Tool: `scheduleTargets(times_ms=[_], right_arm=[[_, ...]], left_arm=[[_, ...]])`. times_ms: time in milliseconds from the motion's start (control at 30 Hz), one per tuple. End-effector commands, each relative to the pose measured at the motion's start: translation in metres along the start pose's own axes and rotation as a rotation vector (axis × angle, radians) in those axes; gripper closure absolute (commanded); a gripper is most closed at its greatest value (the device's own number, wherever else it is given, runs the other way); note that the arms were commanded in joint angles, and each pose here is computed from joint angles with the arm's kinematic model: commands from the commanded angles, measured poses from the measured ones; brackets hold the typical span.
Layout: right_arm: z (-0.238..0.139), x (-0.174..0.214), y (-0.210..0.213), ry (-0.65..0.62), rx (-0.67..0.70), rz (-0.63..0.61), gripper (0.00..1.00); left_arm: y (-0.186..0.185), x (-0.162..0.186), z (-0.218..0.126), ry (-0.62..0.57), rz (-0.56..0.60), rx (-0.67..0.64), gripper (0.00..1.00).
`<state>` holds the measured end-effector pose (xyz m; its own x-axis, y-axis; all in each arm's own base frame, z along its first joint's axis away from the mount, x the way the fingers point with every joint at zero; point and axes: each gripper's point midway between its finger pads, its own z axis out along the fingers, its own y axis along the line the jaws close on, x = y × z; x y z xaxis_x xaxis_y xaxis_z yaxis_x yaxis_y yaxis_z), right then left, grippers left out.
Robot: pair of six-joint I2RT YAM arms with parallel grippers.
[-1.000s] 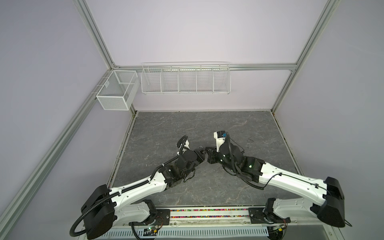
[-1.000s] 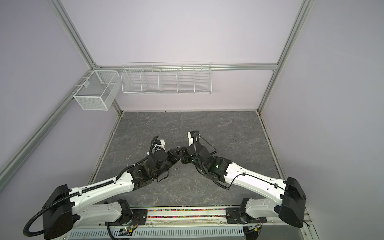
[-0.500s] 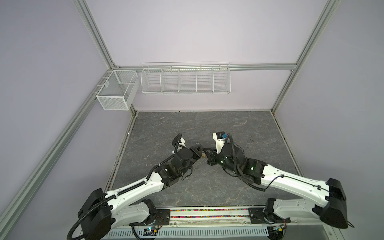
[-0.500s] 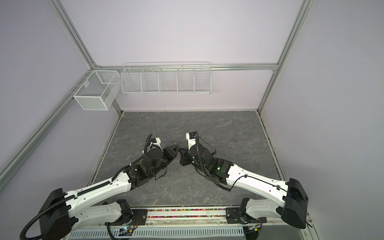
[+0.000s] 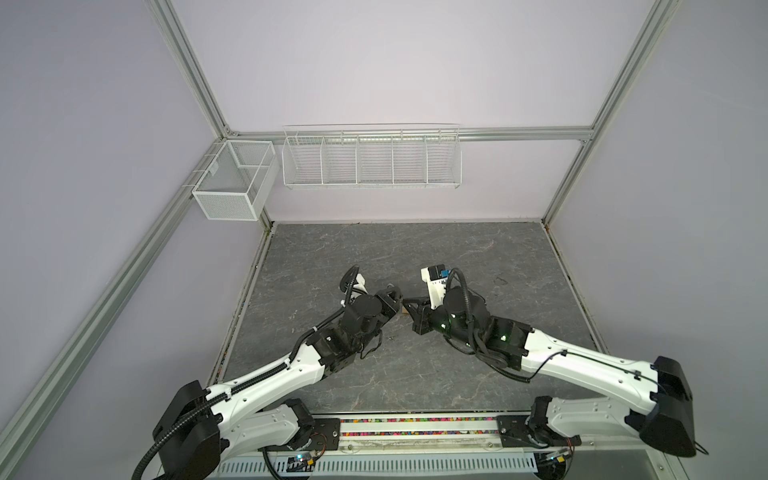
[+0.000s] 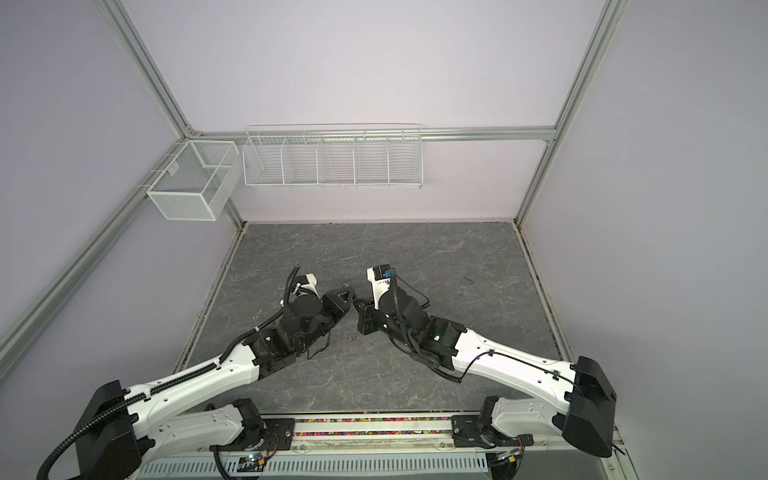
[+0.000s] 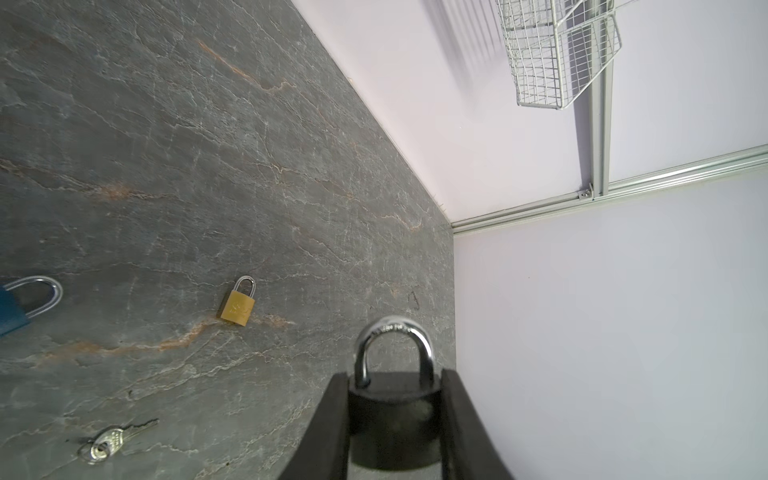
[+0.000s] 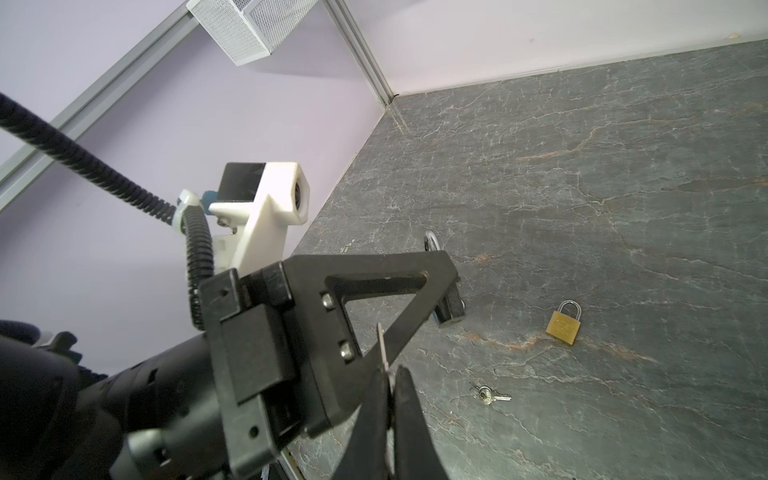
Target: Unlock with the key
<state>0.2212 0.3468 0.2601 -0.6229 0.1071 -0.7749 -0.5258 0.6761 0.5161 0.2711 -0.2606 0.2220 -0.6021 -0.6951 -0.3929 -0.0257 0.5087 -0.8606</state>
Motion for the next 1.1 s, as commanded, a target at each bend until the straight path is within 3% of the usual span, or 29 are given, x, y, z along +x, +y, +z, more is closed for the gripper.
scheduleTargets(times_ms=[0, 1067], right_arm=[[0.004, 0.032, 0.008, 0.111, -0.057, -0.034, 0.93], [0.014, 0.056, 0.013, 0.181, -0.080, -0.042, 0.93]], left_arm=[[-0.023, -0.016, -0.007, -0.049, -0.027, 0.076, 1.00], [-0.043, -0.027, -0.007, -0.052, -0.023, 0.118, 1.00]])
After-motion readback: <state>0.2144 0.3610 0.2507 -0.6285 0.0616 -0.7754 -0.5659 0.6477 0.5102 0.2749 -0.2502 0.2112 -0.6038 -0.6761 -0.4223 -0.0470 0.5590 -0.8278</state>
